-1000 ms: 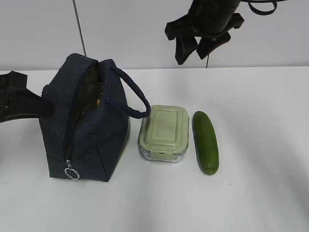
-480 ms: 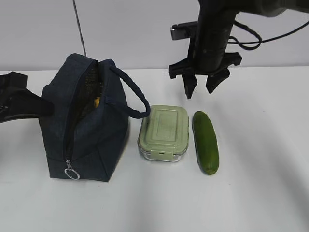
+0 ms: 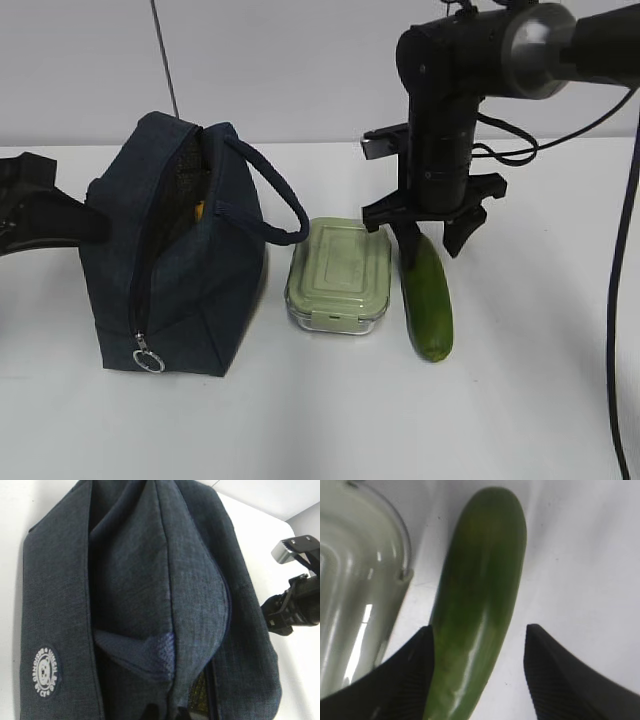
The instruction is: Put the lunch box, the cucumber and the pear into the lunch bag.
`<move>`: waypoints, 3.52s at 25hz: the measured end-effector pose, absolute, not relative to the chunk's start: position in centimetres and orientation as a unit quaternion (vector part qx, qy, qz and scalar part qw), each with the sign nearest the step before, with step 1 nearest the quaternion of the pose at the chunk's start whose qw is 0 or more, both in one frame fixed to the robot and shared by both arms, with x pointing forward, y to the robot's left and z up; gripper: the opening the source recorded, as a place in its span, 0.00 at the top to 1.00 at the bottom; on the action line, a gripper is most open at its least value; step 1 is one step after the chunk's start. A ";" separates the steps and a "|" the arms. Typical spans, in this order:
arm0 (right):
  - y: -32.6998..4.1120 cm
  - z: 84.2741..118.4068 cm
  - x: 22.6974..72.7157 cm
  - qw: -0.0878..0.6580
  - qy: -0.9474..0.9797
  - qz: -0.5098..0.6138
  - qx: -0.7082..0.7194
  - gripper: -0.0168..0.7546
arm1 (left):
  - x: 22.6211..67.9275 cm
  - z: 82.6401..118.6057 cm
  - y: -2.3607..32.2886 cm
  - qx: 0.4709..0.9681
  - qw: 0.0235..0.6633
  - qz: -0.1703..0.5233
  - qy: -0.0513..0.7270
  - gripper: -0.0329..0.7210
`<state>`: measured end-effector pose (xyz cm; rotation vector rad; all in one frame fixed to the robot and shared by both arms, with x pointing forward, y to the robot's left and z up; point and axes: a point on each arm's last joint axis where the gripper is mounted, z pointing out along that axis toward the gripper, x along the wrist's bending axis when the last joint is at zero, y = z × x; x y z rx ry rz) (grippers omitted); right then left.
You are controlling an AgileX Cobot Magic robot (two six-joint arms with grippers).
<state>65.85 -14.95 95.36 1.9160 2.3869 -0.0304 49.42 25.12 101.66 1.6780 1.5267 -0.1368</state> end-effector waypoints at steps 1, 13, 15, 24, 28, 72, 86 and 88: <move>-15.0 95.2 65.8 0.039 0.779 -0.013 0.625 0.41 | 49.4 101.7 25.1 0.670 0.421 -0.054 0.609 0.95; -15.0 94.5 65.8 0.033 0.771 -0.016 0.636 0.41 | 49.4 101.6 25.1 0.671 0.419 -0.053 0.609 0.95; -15.0 93.8 65.8 0.029 0.771 -0.022 0.635 0.41 | 49.4 101.6 25.1 0.671 0.419 -0.052 0.609 0.95; -15.0 92.3 66.0 0.026 0.773 -0.039 0.633 0.41 | 49.4 101.6 25.2 0.671 0.419 -0.052 0.609 0.95; -15.3 92.1 66.1 0.031 0.773 -0.044 0.632 0.46 | 49.4 101.6 25.2 0.671 0.419 -0.052 0.609 0.95; -7.0 112.5 61.0 -0.079 0.730 0.479 0.482 0.51 | 49.5 101.6 25.2 0.671 0.418 -0.051 0.610 0.95; -0.8 105.5 62.4 -0.144 0.723 0.506 0.448 0.51 | 50.0 100.7 25.1 0.662 0.413 -0.067 0.621 0.95; -0.5 105.0 62.3 -0.139 0.730 0.502 0.442 0.51 | 49.9 100.8 25.1 0.662 0.416 -0.071 0.620 0.95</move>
